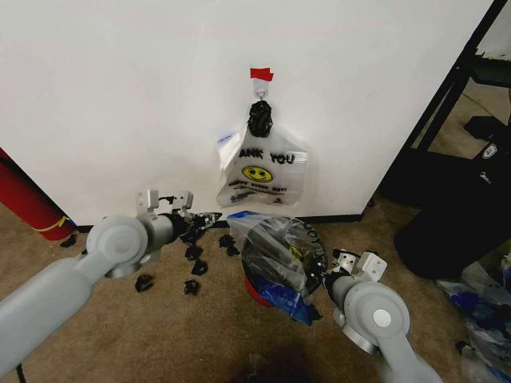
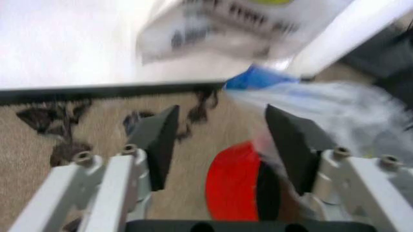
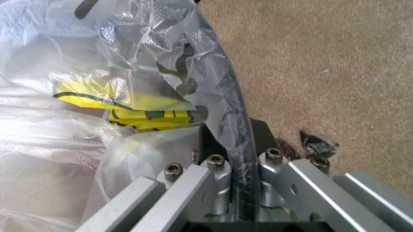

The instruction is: Pick up the garbage bag from the wall and place it over the trash bin.

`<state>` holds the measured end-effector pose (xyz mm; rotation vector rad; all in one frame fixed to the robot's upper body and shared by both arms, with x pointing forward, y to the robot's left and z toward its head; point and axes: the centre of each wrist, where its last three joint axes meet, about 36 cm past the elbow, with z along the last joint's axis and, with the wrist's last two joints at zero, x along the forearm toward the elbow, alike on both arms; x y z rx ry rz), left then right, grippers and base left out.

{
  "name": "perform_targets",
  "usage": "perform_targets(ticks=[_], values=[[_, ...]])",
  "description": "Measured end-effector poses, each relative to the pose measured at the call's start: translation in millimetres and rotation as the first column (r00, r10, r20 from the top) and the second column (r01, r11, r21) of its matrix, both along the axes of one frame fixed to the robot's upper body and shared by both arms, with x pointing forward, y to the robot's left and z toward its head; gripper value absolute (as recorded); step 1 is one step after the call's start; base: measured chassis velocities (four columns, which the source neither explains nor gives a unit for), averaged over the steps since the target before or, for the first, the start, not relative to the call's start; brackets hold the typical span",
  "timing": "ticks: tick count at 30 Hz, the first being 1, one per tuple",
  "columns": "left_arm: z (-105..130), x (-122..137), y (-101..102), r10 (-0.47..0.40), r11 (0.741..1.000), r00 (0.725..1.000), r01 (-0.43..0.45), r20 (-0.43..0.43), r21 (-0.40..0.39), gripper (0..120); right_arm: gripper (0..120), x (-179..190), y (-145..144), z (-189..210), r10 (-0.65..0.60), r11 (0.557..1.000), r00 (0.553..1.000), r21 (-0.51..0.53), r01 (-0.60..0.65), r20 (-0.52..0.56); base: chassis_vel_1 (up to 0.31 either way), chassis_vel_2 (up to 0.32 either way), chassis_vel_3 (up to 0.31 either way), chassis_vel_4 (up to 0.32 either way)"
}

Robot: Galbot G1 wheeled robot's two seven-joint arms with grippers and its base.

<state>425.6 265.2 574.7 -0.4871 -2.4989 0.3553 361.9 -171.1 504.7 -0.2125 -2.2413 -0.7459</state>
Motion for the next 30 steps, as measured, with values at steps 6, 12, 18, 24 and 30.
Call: perform_targets(ticks=[6, 12, 18, 24, 30], values=[[5, -63, -30, -0.051, 0.996, 0.997, 0.054, 0.057, -0.067, 83, 0, 10, 0, 0, -0.044, 0.999, 0.999, 0.029, 0.044, 0.019, 0.000, 0.000, 0.000, 0.000], [-2, -101, -51, -0.110, 0.986, 0.993, 0.114, 0.042, -0.121, 98, 0, 20, -10, 7, -0.117, 0.988, 0.993, 0.100, 0.115, 0.018, 0.000, 0.000, 0.000, 0.000], [-4, -110, -60, -0.151, 0.975, 0.988, 0.151, 0.011, -0.165, 100, 0, 28, -8, 11, -0.127, 0.985, 0.991, 0.120, 0.123, 0.031, 0.000, 0.000, 0.000, 0.000], [-23, -101, -63, -0.144, 0.979, 0.990, 0.143, 0.004, -0.149, 100, 0, 31, 0, 10, -0.118, 0.982, 0.992, 0.156, 0.108, 0.051, 0.000, 0.000, 0.000, 0.000], [-35, -92, -60, -0.148, 0.973, 0.989, 0.144, -0.007, -0.180, 100, 0, 29, 1, 6, -0.115, 0.982, 0.992, 0.155, 0.105, 0.058, 0.000, 0.000, 0.000, 0.000]])
